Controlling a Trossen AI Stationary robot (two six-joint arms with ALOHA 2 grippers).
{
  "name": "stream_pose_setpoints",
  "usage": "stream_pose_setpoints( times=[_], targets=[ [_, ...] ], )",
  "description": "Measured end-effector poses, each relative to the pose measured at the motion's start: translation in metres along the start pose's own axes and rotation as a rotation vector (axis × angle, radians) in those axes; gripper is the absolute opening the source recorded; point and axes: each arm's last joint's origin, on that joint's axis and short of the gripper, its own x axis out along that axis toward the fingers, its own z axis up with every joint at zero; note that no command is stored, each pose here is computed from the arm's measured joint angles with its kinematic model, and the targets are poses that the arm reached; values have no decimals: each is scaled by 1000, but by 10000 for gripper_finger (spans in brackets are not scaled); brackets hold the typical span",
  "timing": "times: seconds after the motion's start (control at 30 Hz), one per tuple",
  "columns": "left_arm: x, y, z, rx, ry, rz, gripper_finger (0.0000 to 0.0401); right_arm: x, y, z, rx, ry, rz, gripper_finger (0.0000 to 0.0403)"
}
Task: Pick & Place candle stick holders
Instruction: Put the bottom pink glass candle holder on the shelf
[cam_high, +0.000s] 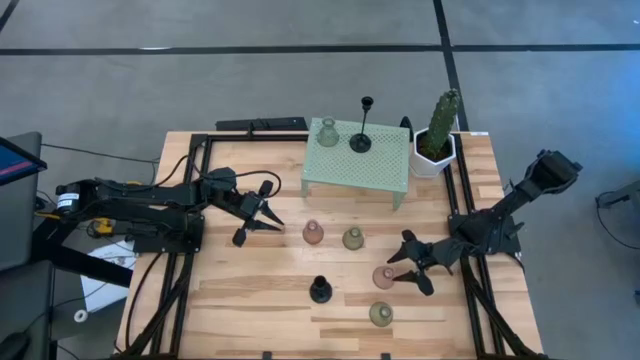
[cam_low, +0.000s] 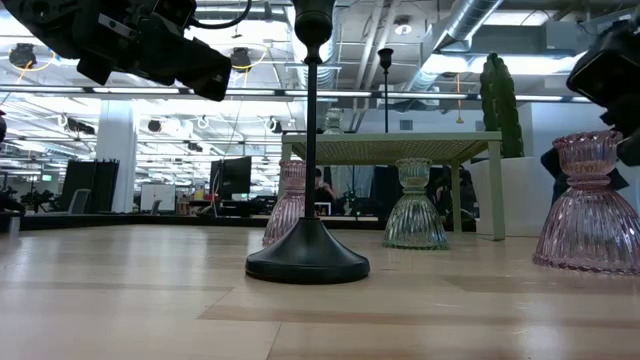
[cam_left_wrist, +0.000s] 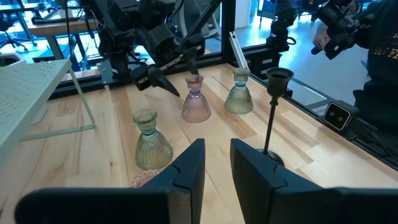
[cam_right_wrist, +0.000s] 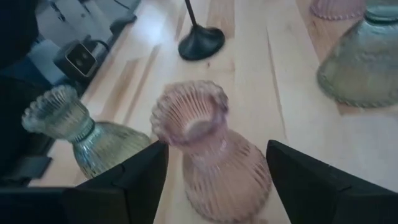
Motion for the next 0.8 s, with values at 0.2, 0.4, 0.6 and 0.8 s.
stream_pose_setpoints(
  times=[0.2,0.4,0.6,0.8],
  targets=[
    [0,0,-1,-3,5,-2,76,8,1,-4,54,6,3,280],
    [0,0,-1,-4,6,-1,76,20,4,-5,91,49,-21,311],
    [0,0,-1,-4,6,-2,76,33,13,2,62,54,-23,338],
    [0,0,-1,-4,6,-2,76,42,20,9,33,44,-15,328]
  ],
)
